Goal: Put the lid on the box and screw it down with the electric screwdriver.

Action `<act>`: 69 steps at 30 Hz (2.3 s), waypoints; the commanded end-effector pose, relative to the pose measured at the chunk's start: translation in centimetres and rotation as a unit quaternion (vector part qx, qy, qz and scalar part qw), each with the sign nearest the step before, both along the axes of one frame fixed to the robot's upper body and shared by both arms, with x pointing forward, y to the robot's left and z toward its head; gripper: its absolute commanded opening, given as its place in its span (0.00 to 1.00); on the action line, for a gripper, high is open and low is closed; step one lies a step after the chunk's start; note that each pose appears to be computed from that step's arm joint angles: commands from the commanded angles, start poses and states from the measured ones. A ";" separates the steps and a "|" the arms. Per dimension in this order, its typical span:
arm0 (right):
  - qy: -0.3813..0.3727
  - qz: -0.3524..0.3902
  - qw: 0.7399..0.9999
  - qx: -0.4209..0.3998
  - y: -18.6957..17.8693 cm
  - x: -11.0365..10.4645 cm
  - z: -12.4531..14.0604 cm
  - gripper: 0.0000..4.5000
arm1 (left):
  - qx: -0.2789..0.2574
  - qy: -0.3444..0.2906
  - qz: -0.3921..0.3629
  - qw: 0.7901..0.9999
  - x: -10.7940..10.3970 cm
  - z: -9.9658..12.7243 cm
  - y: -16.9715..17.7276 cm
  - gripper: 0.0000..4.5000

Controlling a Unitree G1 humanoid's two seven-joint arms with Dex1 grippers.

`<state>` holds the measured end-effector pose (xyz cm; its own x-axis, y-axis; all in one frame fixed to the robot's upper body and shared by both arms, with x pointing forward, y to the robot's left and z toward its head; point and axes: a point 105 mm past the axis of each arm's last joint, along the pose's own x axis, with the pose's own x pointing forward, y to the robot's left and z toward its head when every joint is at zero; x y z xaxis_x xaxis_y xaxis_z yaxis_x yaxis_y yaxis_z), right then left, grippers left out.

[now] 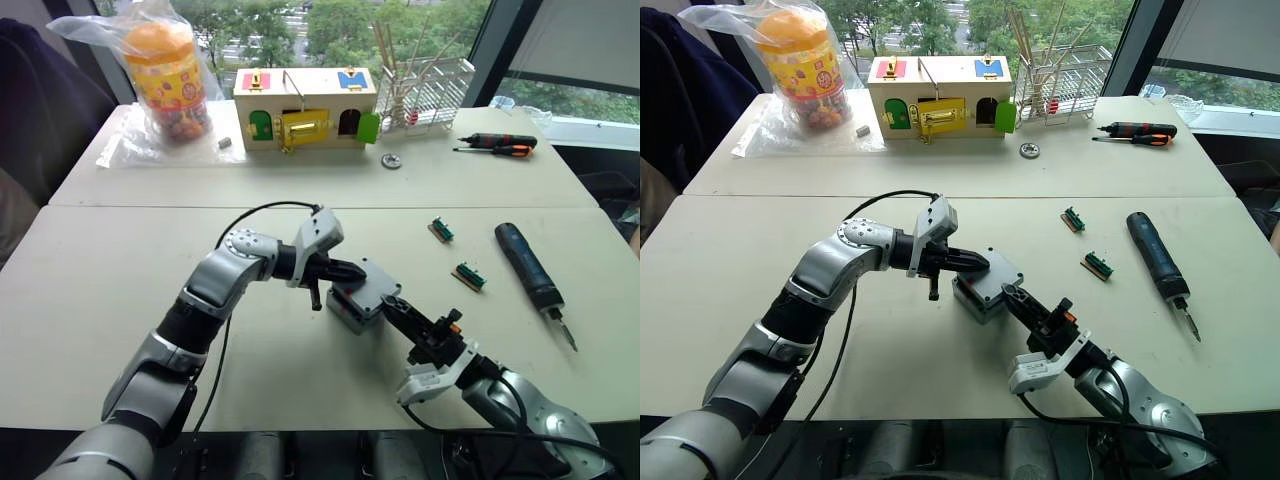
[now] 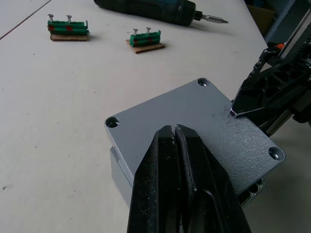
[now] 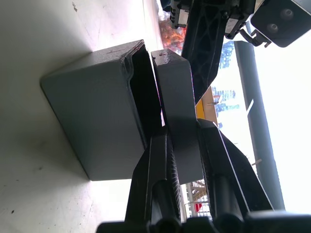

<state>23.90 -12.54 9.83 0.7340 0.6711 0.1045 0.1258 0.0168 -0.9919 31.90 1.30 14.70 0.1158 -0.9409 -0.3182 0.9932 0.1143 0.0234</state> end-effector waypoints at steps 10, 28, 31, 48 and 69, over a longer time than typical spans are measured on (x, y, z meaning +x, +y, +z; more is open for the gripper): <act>0.021 0.009 1.000 -0.006 0.3 -0.7 -0.7 0.13 | 0.065 -0.025 -0.018 0.997 -0.3 -2.9 0.1 0.00; 0.009 0.015 1.000 -0.015 -0.4 -1.2 0.2 0.66 | 0.095 -0.024 -0.014 0.995 -0.1 -4.9 0.7 0.00; 0.004 0.014 1.000 -0.014 -0.5 -0.9 0.4 0.66 | 0.099 -0.022 -0.008 0.995 -0.1 -5.2 1.0 0.00; 0.136 -0.051 0.979 0.144 -4.4 -2.2 1.2 0.01 | 0.058 -0.029 0.007 0.998 0.2 -3.5 0.7 0.00; 0.553 -0.008 0.707 0.440 -0.5 -1.9 1.0 0.01 | 0.051 -0.036 0.015 0.998 -0.2 -2.7 1.0 0.00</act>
<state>21.95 -13.40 9.74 0.7047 0.6791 -0.2057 -0.7035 0.7064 -0.0782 31.74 1.68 13.13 0.1600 -0.9173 -0.3647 0.9833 0.1156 0.1408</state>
